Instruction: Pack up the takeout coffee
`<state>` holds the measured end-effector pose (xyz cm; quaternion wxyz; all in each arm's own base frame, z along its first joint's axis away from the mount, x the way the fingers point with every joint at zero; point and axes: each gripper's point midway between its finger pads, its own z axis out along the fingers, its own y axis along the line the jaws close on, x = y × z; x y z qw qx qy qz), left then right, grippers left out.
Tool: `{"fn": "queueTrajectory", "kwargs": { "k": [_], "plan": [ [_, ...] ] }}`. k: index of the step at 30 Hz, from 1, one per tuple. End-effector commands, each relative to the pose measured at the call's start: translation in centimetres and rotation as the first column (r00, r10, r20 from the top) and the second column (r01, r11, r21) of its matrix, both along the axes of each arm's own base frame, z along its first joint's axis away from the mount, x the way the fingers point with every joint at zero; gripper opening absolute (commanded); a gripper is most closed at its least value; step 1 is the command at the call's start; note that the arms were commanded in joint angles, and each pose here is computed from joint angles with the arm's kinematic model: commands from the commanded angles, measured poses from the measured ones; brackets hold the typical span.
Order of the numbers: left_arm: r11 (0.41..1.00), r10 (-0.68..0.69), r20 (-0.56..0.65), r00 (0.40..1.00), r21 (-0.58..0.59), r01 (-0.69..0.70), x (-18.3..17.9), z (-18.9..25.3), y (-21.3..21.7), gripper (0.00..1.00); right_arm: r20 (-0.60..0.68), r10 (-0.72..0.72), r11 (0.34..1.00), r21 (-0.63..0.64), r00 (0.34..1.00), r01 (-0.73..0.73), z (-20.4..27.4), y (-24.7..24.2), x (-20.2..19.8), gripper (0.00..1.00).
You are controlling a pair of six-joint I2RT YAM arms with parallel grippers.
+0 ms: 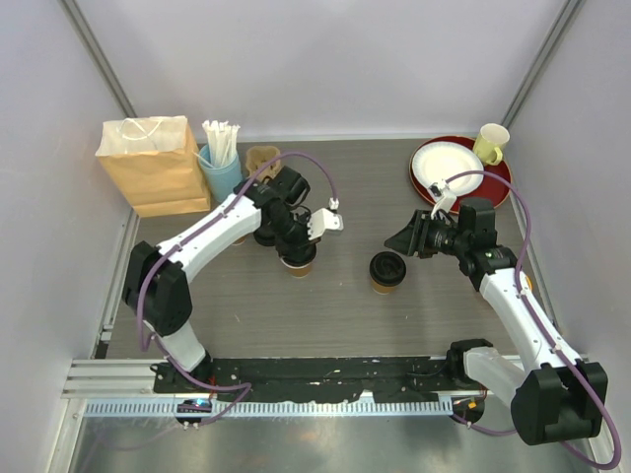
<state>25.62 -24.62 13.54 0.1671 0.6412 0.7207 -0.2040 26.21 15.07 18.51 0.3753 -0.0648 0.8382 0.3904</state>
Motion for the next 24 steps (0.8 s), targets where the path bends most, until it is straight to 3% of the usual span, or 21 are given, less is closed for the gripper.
{"fn": "queueTrajectory", "kwargs": {
  "k": [1,22,23,24],
  "plan": [
    [1.0,0.001,0.015,1.0,0.003,-0.001,0.7,-0.4,-0.7,0.0,0.062,0.021,1.0,0.014,0.998,-0.022,1.2,0.4,0.1,0.44],
    [1.0,-0.014,-0.077,0.997,0.013,0.015,-0.5,-1.4,-0.2,0.0,0.07,0.019,1.0,0.011,0.997,-0.019,1.3,0.3,0.0,0.44],
    [1.0,-0.013,-0.068,0.998,0.006,0.014,-0.4,-1.2,-0.3,0.01,0.068,0.019,1.0,0.01,0.997,-0.019,1.2,0.3,0.0,0.44],
    [1.0,-0.009,-0.065,0.998,0.003,0.01,-0.3,-1.0,-0.2,0.08,0.071,0.021,1.0,0.011,0.997,-0.022,1.3,0.3,0.0,0.44]
  ]
}}
